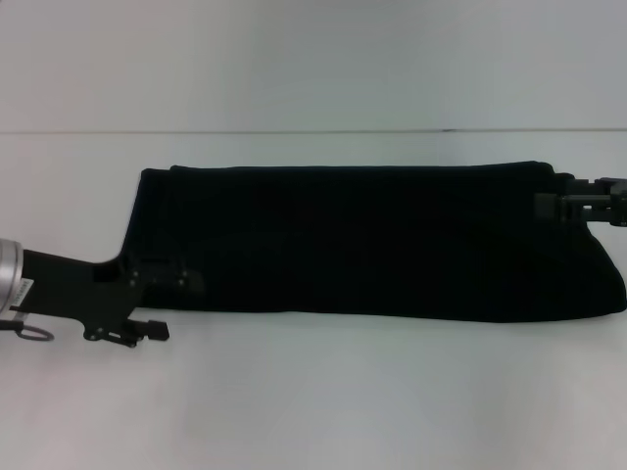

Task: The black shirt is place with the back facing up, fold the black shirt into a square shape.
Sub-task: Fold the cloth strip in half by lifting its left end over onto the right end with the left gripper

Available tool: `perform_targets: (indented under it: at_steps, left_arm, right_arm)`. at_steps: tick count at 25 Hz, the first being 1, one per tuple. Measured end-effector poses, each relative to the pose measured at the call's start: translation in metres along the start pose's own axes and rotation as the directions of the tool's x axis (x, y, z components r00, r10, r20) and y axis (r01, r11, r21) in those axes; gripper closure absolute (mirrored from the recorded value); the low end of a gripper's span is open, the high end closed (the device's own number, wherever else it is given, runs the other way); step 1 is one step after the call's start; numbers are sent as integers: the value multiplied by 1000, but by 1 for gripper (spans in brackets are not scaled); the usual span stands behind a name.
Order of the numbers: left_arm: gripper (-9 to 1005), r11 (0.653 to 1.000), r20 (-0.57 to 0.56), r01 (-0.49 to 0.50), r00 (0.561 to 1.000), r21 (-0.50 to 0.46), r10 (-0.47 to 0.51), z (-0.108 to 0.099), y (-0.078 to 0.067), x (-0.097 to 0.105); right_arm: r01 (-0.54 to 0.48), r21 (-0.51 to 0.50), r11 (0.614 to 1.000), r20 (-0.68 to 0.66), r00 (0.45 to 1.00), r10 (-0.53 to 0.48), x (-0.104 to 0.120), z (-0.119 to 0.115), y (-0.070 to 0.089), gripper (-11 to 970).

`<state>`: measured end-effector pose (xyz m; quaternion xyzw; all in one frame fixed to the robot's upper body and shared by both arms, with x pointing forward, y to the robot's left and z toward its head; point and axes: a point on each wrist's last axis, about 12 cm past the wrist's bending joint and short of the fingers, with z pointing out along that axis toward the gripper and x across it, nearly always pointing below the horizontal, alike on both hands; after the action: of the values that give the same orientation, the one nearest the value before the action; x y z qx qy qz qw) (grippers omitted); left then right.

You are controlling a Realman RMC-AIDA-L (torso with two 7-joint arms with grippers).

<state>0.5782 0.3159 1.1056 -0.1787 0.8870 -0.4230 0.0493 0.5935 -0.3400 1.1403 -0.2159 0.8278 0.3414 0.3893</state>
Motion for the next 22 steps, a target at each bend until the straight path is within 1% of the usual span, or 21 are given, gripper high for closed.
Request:
perform_targets:
  at_steps: [3,11,19,22]
  left_arm:
    - [124,998,43,52,998,24,-53,-3,6,-2]
    - [124,992,103,124,987,2,-124,-7,17,-6]
    - [124,986,127,169,978,-3,-167,-3,21,-7]
    - [123,983,143,185,973,-7,-182,0,25,-7]
  right_arm:
    - [-1,1,1000,4,1000,1,0,1,0,25]
    - [-1,1,1000,11,1000,1,0,1,1,24]
    - [-3,-1,1000,41,999,3,-2,0,1,24]
    - [0,1,1000,47,999,0,-2,-1,0,24]
